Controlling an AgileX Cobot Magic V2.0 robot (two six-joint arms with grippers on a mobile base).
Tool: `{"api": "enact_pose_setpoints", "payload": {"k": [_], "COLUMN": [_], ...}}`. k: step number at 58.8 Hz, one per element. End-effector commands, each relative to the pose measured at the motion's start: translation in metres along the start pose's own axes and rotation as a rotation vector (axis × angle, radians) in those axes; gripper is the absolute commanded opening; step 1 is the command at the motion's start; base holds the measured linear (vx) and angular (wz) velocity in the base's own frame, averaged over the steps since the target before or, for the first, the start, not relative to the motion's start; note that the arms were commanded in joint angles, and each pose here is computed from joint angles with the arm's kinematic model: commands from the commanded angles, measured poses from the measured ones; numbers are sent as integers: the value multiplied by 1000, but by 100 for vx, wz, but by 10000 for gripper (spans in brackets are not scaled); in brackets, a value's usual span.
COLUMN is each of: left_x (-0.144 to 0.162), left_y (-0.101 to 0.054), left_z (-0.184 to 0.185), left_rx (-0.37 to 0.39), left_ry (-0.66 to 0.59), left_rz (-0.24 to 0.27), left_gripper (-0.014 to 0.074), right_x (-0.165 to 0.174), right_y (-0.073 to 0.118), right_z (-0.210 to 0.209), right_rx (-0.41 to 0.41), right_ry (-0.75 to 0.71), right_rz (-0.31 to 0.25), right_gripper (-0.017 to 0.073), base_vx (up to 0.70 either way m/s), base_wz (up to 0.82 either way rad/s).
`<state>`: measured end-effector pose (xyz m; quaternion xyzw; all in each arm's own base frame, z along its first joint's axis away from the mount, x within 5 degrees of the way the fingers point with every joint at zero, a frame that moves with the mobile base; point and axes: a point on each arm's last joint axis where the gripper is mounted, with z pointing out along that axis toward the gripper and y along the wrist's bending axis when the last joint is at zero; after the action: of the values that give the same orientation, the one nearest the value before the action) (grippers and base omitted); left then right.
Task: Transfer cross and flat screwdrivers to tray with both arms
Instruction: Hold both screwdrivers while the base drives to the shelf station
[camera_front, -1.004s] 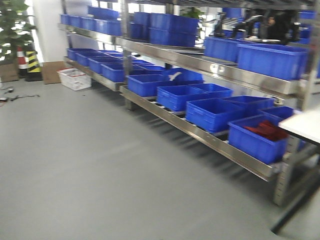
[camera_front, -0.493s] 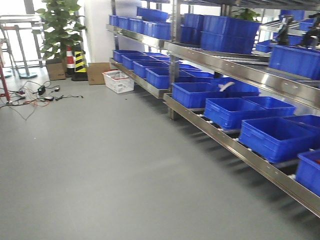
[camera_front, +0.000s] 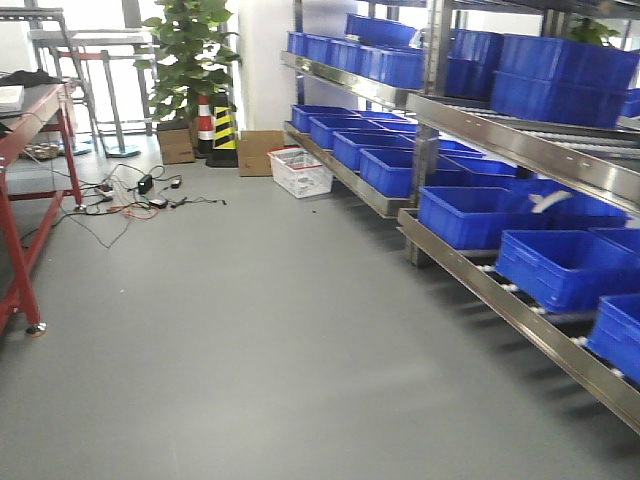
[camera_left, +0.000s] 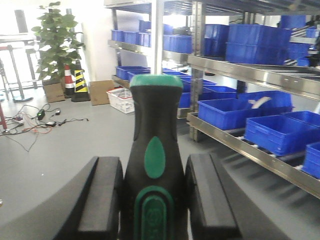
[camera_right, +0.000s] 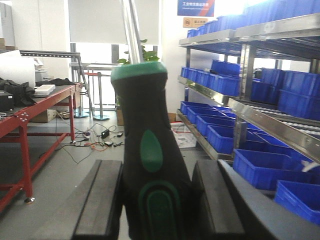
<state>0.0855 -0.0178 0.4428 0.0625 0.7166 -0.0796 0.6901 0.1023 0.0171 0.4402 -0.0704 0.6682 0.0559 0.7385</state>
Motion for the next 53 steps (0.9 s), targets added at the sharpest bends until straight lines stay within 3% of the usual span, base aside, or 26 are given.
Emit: {"api": "enact_pose_setpoints", "payload": {"k": [1, 27, 53], "left_x": [-17, -17, -17], "left_y": [0, 0, 0], "left_z": [-4, -4, -4], "left_rx": [-2, -2, -2], "left_ry": [-121, -121, -121], "left_rz": [-12, -12, -12], "left_gripper": [3, 3, 3], "right_x": [-17, -17, -17], "right_y": [-3, -3, -3], "right_z": [-2, -2, -2], "right_rx": [37, 37, 37], "right_ry": [-113, -113, -112], "right_rz": [2, 2, 2], "right_gripper": [-8, -8, -8], "base_vx": [57, 58, 57], "base_wz": [24, 11, -16]}}
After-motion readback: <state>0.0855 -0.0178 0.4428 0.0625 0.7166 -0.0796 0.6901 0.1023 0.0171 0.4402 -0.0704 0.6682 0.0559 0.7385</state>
